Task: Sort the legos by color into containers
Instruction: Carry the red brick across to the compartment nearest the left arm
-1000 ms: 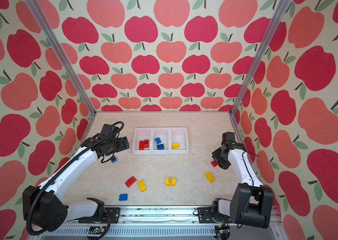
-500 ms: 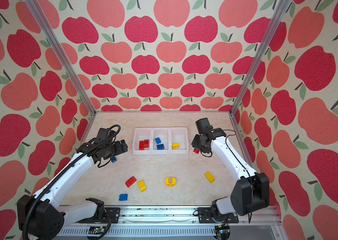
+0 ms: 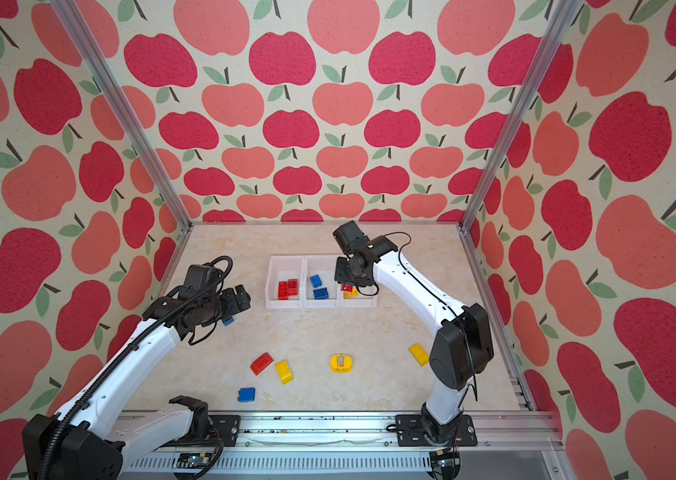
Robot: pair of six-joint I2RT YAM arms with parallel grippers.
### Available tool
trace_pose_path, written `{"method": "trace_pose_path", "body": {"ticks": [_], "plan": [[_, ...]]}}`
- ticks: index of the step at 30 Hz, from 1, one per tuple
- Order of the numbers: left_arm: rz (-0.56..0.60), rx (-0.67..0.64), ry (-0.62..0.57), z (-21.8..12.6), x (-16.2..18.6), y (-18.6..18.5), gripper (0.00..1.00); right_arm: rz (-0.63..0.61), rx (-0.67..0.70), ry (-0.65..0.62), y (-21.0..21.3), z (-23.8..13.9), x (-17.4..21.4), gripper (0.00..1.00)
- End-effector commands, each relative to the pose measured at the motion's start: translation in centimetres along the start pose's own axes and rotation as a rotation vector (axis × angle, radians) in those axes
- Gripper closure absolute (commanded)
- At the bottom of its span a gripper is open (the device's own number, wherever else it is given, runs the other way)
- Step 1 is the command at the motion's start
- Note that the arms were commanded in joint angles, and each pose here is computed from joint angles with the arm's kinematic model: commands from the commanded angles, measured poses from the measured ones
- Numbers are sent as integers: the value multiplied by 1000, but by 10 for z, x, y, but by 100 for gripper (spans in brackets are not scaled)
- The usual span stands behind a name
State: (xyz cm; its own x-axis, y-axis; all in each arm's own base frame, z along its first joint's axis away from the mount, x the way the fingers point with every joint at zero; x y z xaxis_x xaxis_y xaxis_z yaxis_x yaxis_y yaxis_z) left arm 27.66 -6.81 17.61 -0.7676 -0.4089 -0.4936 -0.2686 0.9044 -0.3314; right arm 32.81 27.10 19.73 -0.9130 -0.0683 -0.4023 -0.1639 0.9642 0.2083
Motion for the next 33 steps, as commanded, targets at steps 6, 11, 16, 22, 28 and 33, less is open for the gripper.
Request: {"method": "trace_pose_path", "body": {"ticks": [6,11,16,22,28,33], "plan": [[-30,5,-6,-12,6,12,2,-126,-107,13,75,21,-10,68],[-36,8,-10,-13,4,16,2,-176,-141,19,107,36,-16,68],[-40,11,-14,-12,3,16,1,-210,-163,36,128,55,-18,68],[-48,6,-19,-14,4,19,1,-227,-184,50,143,80,-23,68],[-54,-8,-22,-19,6,22,0,-251,-184,58,151,101,-27,67],[-60,-20,-26,-23,9,27,0,-247,-173,71,149,119,-28,66]]}}
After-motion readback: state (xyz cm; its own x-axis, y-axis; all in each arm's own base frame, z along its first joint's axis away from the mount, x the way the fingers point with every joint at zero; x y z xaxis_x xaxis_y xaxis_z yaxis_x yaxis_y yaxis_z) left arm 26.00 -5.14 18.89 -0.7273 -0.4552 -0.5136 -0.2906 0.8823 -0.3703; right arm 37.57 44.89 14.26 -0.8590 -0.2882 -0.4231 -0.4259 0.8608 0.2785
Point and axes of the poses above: each gripper's point midway between its finger pads, its own z axis out along the fingers, its own y axis along the line the jaws close on, x = y × z, the point moved 1 cm from there along -z, back along the fingers, and after that the axes turned 4 degrees about -z, right-handed, at the moved point
